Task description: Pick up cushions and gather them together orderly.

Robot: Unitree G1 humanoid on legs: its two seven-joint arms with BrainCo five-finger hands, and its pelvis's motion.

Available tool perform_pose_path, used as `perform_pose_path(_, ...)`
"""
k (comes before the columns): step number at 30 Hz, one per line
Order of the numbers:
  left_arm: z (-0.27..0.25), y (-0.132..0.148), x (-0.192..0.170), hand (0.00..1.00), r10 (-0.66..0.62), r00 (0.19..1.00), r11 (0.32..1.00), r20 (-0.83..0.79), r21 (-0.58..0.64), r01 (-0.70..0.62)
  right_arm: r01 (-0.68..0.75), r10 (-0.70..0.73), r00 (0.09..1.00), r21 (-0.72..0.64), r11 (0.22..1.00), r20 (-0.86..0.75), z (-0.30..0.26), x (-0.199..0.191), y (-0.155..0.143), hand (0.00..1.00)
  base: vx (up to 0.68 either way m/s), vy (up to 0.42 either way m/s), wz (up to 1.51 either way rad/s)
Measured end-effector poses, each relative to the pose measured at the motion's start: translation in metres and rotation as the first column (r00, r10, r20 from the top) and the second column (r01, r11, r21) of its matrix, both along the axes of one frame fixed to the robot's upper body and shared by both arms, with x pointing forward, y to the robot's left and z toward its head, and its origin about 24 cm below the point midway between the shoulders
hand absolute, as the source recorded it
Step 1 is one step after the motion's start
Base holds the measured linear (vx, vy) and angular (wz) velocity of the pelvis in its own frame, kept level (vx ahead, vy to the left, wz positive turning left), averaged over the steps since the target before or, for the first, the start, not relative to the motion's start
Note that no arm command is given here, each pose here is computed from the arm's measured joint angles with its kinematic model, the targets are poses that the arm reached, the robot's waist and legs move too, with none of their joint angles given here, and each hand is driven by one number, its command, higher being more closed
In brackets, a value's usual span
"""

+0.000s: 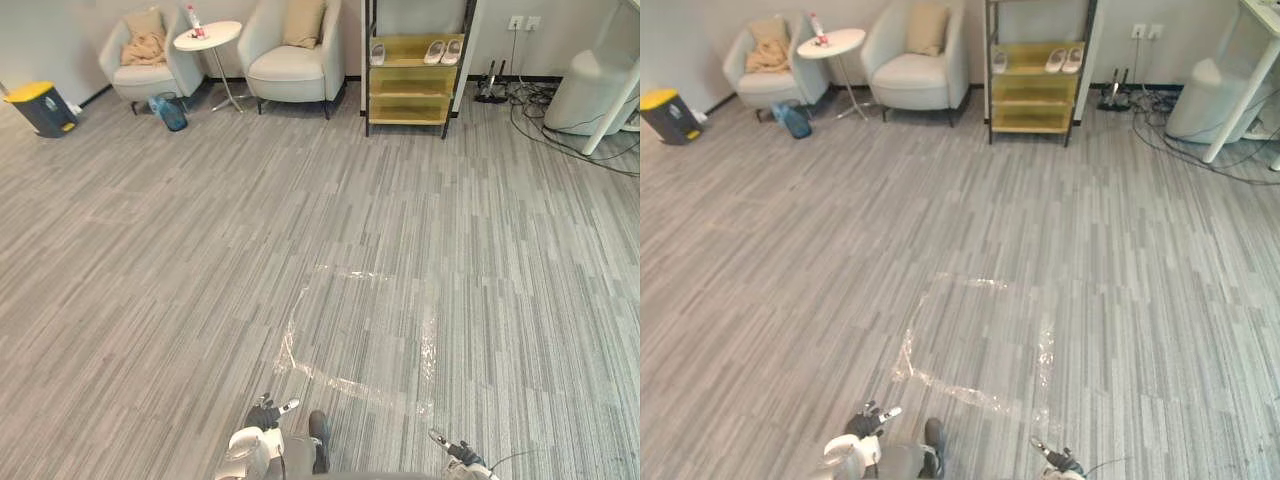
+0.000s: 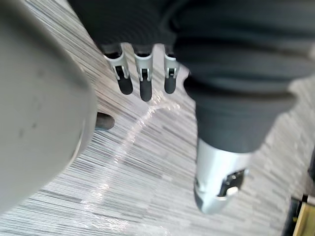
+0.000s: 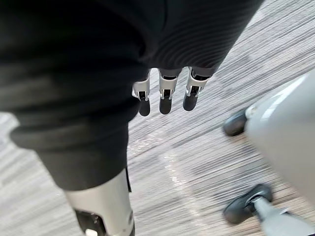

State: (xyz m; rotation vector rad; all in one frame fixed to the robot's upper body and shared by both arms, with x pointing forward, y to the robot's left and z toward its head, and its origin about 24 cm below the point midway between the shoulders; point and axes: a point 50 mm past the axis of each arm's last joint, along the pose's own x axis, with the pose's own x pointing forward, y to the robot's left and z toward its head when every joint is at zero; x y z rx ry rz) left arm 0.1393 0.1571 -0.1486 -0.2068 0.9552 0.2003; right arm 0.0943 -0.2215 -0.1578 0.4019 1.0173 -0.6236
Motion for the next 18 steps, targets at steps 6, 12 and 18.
perform_pose_path(6, -0.002, -0.002, -0.003, 0.00, -0.057, 0.998, 0.998, -0.033, 0.009, 0.057, -0.051, 0.051, 0.999, -0.001, 0.999, -0.018, -0.001, -0.004, 0.004, 0.00, 0.44, 0.152, -0.13)
perform_pose_path(12, -0.004, 0.008, -0.001, 0.00, -0.102, 0.993, 0.993, -0.058, 0.049, 0.105, -0.047, 0.047, 0.999, 0.004, 0.999, -0.025, -0.003, -0.002, 0.004, 0.00, 0.37, -0.107, 0.47)
perform_pose_path(18, -0.009, 0.001, -0.015, 0.00, -0.118, 0.988, 0.992, -0.096, 0.034, 0.122, 0.022, -0.023, 0.998, -0.021, 1.000, -0.061, -0.003, -0.014, -0.015, 0.00, 0.39, -0.256, 0.45)
